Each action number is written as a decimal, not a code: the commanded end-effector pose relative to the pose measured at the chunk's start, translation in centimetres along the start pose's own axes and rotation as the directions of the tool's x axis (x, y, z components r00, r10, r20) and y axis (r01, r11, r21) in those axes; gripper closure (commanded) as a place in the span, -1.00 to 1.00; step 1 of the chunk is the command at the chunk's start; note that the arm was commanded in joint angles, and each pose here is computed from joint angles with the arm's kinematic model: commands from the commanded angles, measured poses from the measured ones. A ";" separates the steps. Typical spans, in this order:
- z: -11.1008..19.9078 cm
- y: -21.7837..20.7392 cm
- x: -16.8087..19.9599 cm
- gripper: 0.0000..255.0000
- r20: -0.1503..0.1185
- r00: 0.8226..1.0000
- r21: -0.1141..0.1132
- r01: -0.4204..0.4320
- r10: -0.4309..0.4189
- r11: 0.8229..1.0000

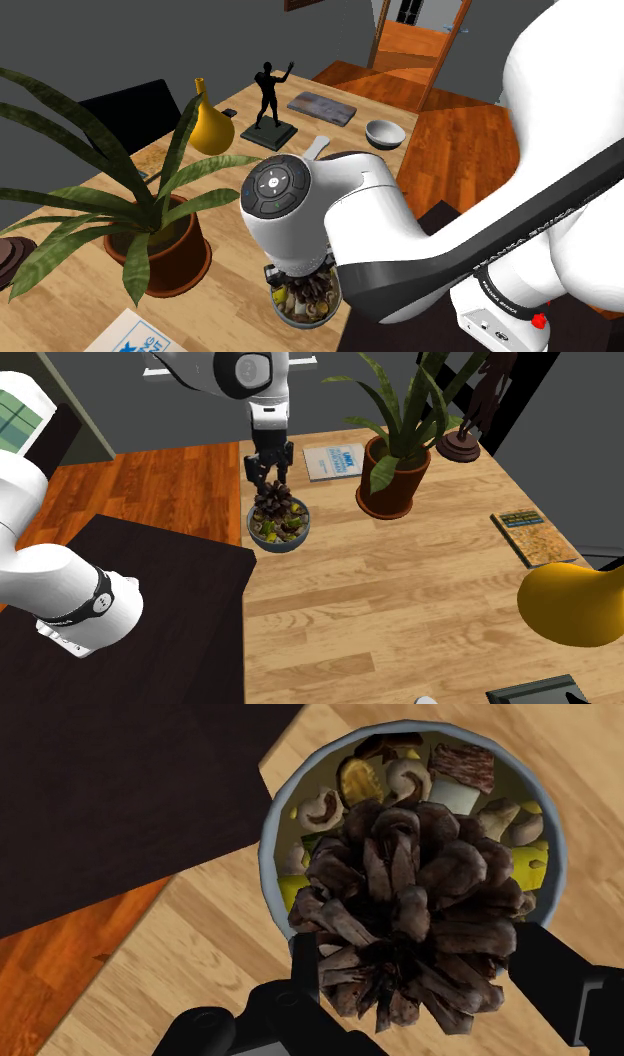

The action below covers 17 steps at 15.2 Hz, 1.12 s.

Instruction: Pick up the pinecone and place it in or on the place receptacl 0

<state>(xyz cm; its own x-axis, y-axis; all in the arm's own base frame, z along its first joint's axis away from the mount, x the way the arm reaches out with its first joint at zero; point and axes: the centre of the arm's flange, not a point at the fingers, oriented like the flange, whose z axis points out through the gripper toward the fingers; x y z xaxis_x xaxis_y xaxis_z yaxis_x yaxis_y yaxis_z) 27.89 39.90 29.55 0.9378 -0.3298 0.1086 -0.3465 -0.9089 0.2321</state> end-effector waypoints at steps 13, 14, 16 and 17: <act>2.3 -0.5 -0.3 -1.00 0.000 1.000 0.001 0.000 0.000 1.000; 2.3 -0.5 -0.3 -1.00 0.000 1.000 0.001 0.000 0.000 1.000; 2.3 -0.5 -0.3 -1.00 0.000 1.000 0.001 0.000 0.000 1.000; 2.3 -0.5 -0.3 -1.00 0.000 1.000 0.001 0.000 0.000 1.000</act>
<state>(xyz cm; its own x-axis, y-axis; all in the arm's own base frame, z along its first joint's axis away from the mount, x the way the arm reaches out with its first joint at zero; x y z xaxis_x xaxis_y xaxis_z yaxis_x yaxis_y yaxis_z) 27.83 39.87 27.18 0.9378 -0.3296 0.1089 -0.3464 -0.9091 0.2313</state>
